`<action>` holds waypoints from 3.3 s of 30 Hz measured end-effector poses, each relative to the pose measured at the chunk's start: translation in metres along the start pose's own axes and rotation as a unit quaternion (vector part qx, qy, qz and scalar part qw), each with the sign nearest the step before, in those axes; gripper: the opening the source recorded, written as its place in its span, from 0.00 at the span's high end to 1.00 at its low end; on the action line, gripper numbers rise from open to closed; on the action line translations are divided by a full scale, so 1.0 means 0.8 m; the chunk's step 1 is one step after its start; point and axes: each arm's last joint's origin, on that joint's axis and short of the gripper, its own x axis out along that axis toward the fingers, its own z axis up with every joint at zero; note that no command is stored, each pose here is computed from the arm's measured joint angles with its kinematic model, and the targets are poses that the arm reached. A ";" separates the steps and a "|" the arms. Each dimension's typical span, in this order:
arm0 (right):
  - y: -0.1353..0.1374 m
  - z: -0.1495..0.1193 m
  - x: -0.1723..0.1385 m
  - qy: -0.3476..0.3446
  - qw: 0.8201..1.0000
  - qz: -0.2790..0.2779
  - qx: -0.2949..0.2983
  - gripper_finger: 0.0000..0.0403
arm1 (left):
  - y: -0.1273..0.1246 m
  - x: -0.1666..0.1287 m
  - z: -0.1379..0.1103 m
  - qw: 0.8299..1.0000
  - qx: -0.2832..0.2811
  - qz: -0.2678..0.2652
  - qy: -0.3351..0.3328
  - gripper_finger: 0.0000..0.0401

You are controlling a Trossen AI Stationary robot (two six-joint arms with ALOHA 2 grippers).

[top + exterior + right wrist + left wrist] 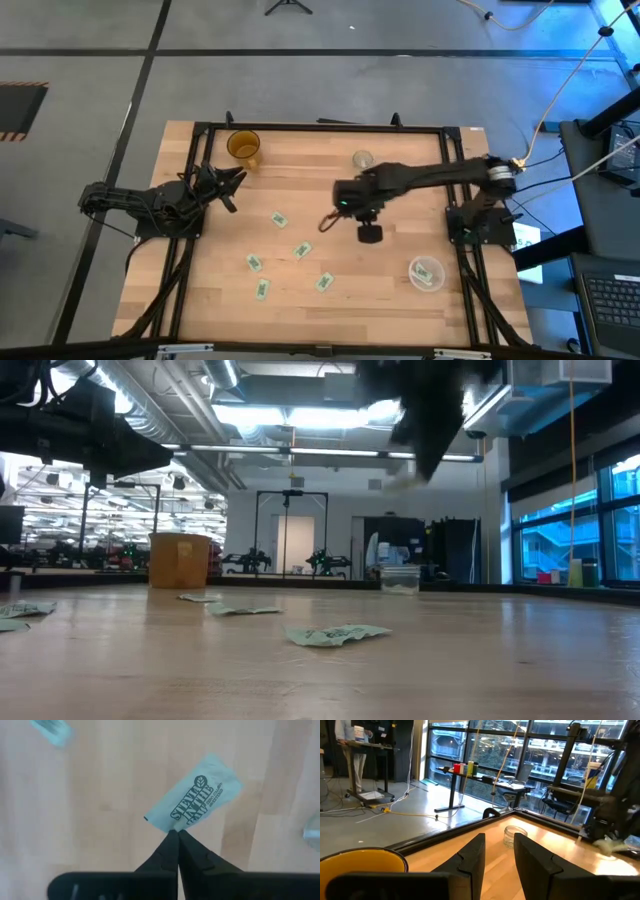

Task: Pick and place Stevia / Truvia into bins
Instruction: Put the stevia packet into the transparent container

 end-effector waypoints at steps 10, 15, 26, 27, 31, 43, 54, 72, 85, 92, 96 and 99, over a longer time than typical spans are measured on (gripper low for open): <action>0.089 -0.076 -0.081 -0.015 0.995 -0.030 0.098 0.99 | 0.000 0.000 0.000 1.000 0.000 0.000 0.000 0.76; 0.131 -0.101 -0.085 0.011 0.996 -0.036 0.085 0.98 | 0.000 0.000 0.000 1.000 0.000 0.000 0.000 0.76; 0.221 -0.169 -0.078 -0.037 0.992 -0.102 0.065 0.98 | 0.000 0.000 0.000 1.000 0.000 0.000 0.000 0.76; 0.224 -0.176 -0.071 -0.032 0.991 -0.109 0.068 0.98 | 0.000 0.000 0.000 1.000 0.000 0.000 0.000 0.76; 0.232 -0.200 -0.036 -0.013 0.987 -0.131 0.095 0.98 | 0.000 0.000 0.000 1.000 0.000 0.001 0.000 0.76; 0.217 -0.247 0.014 -0.008 0.985 -0.051 0.165 0.99 | 0.000 0.000 0.000 1.000 -0.001 0.001 0.000 0.76; 0.207 -0.270 0.065 0.022 0.980 0.014 0.199 0.99 | 0.000 0.000 0.000 1.000 -0.002 0.000 0.000 0.76; 0.201 -0.275 0.074 0.029 0.976 0.000 0.216 0.99 | 0.000 0.000 0.000 1.000 -0.014 -0.001 0.000 0.76; 0.201 -0.276 0.074 0.029 0.976 0.000 0.215 0.83 | 0.000 0.000 0.000 1.000 -0.013 -0.001 0.000 0.76; 0.215 -0.254 0.046 0.010 0.984 0.042 0.173 0.82 | 0.000 0.000 0.000 1.000 -0.013 -0.001 0.000 0.76; 0.218 -0.231 0.022 -0.025 0.992 0.072 0.099 0.81 | 0.000 0.000 0.000 1.000 -0.013 -0.001 0.000 0.76; 0.216 -0.212 0.005 -0.074 0.993 0.066 0.060 0.81 | 0.000 0.000 0.000 1.000 -0.013 -0.001 0.000 0.76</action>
